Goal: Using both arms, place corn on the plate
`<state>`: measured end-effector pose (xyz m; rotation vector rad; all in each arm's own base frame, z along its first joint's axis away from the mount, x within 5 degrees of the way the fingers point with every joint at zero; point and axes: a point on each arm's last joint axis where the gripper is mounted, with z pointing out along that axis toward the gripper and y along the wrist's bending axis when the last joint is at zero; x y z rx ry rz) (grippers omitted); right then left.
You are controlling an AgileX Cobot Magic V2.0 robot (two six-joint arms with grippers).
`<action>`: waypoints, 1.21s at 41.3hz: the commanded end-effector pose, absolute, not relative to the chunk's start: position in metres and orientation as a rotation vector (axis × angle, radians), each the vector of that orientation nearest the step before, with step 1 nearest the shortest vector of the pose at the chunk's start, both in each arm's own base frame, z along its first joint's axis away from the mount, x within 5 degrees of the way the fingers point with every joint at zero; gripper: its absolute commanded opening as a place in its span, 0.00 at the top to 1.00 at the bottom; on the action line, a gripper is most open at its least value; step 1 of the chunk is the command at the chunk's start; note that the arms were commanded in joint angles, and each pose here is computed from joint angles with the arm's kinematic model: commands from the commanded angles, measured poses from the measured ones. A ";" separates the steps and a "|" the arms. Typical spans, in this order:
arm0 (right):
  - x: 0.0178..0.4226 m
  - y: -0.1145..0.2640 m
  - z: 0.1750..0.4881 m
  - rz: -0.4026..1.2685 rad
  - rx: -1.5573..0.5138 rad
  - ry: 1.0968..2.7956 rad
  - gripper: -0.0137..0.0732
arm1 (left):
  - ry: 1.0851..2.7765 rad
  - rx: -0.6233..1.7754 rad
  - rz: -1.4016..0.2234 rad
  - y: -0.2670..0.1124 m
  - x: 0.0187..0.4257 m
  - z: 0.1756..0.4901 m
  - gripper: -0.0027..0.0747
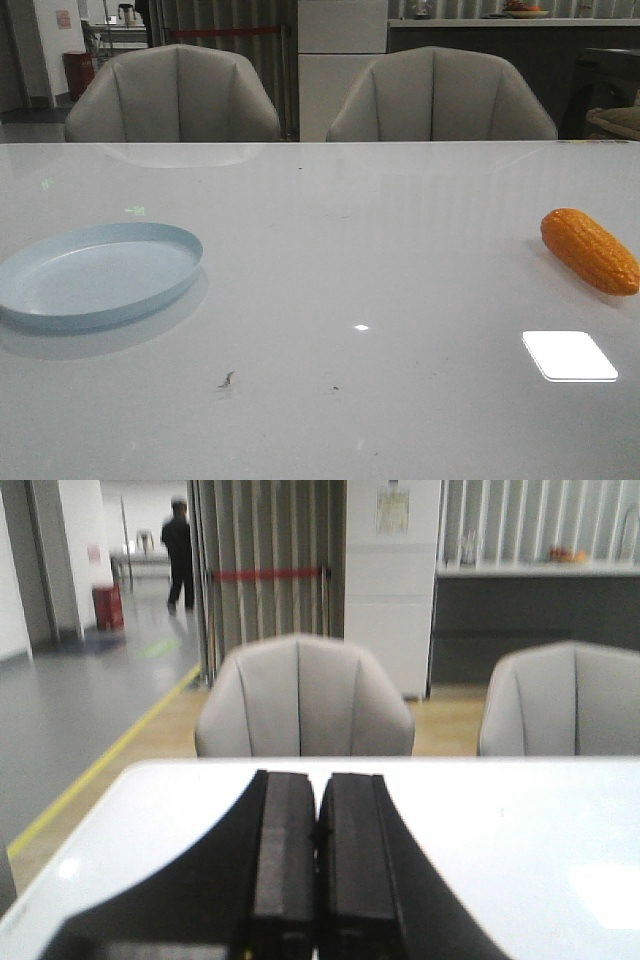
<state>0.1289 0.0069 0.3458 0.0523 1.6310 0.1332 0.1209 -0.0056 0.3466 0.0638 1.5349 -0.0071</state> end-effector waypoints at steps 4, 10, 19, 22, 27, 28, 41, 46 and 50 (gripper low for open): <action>0.159 0.008 0.342 0.129 0.060 1.694 0.76 | 1.521 0.054 -0.021 -0.007 0.139 0.353 0.84; 0.174 0.009 0.327 0.124 0.063 1.801 0.76 | 1.623 0.020 -0.054 -0.007 0.148 0.342 0.84; 0.183 0.009 0.318 0.121 0.065 1.855 0.64 | 1.812 0.022 -0.050 -0.008 0.160 0.320 0.70; 0.184 0.009 0.315 0.121 0.065 1.871 0.53 | 1.882 0.023 -0.049 -0.008 0.165 0.312 0.59; 0.185 0.009 0.313 0.120 0.066 1.890 0.31 | 1.931 0.017 -0.054 -0.008 0.174 0.304 0.42; 0.184 0.009 0.312 0.120 0.066 1.893 0.28 | 1.939 0.008 -0.063 -0.009 0.175 0.302 0.40; 0.183 0.009 0.307 0.119 0.066 1.929 0.22 | 2.011 -0.165 -0.223 -0.013 0.188 0.289 0.37; 0.183 0.009 0.307 0.119 0.066 1.929 0.22 | 1.996 -0.164 -0.225 -0.013 0.190 0.295 0.37; 0.183 0.009 0.307 0.119 0.066 1.929 0.22 | 1.961 -0.160 -0.228 -0.013 0.194 0.307 0.37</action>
